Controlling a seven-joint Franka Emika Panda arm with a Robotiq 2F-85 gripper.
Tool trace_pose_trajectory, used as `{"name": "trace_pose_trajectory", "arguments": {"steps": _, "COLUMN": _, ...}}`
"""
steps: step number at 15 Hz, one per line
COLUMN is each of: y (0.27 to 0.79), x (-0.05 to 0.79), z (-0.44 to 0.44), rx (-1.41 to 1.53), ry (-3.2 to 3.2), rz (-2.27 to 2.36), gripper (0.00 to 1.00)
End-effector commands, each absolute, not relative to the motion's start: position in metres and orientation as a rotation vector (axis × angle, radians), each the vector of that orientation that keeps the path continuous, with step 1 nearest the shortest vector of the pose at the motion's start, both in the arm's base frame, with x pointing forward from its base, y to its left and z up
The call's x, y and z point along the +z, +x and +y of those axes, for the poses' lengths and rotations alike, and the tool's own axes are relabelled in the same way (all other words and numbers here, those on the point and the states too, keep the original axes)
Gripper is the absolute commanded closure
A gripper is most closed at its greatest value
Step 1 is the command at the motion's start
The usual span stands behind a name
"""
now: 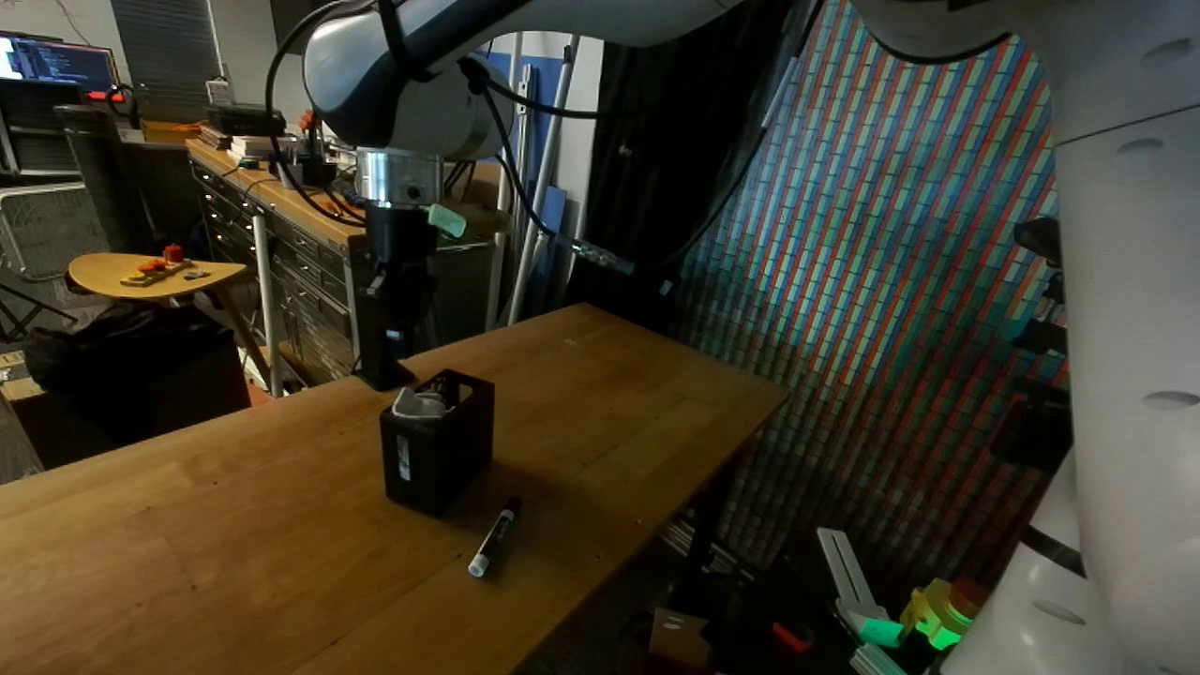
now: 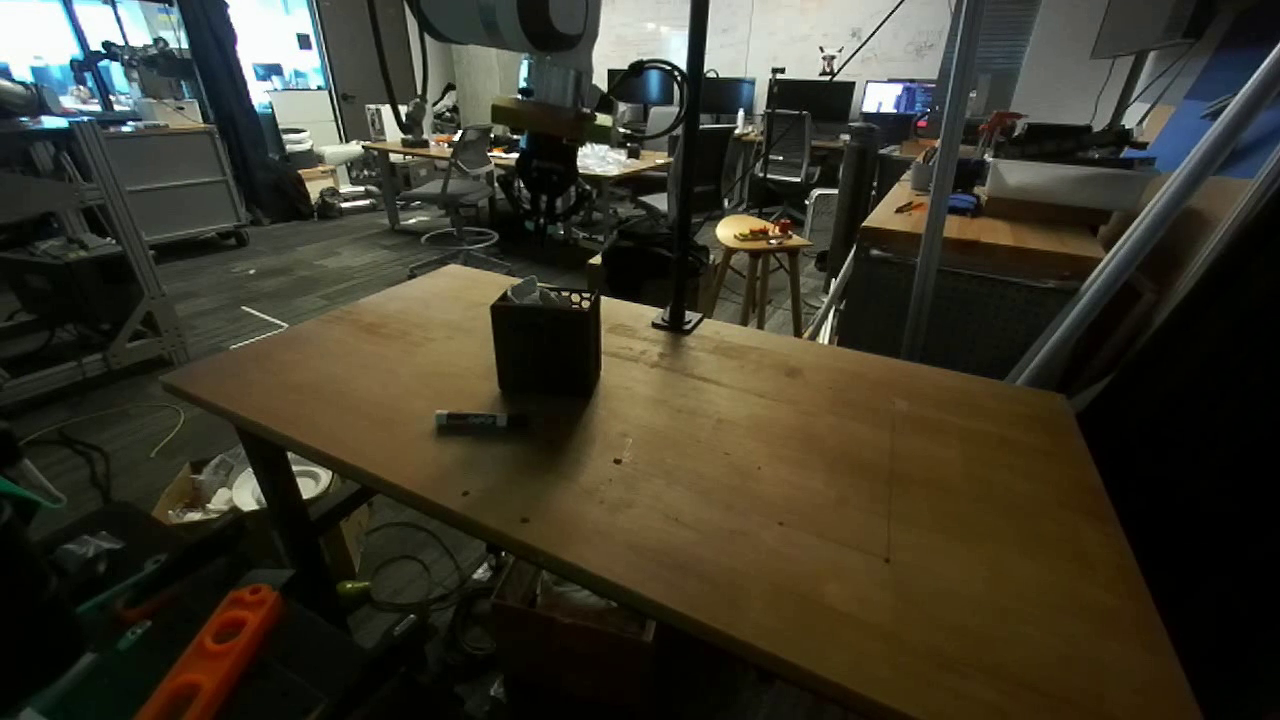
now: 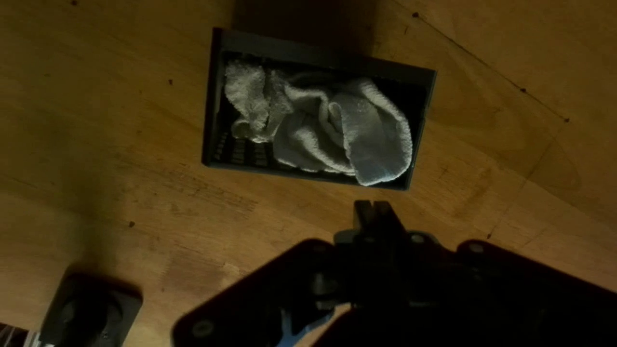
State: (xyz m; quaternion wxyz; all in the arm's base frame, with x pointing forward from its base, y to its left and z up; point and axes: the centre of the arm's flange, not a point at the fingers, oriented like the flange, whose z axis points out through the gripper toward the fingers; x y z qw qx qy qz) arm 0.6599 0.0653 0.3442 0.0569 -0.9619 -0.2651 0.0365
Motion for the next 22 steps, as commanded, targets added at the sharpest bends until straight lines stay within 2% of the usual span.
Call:
{"name": "trace_pose_trajectory", "arguments": {"steps": 1, "y": 0.662, "x": 0.345, "z": 0.065, "rx": 0.078, "ry": -2.944, "rz": -0.87, "gripper": 0.91}}
{"name": "trace_pose_trajectory", "arguments": {"steps": 12, "y": 0.642, "x": 0.329, "z": 0.061, "rx": 0.091, "ry": -2.97, "rz": -0.855, "gripper": 0.91}}
{"name": "trace_pose_trajectory", "arguments": {"steps": 22, "y": 0.644, "x": 0.304, "z": 0.056, "rx": 0.079, "ry": -2.947, "rz": -0.856, "gripper": 0.92}}
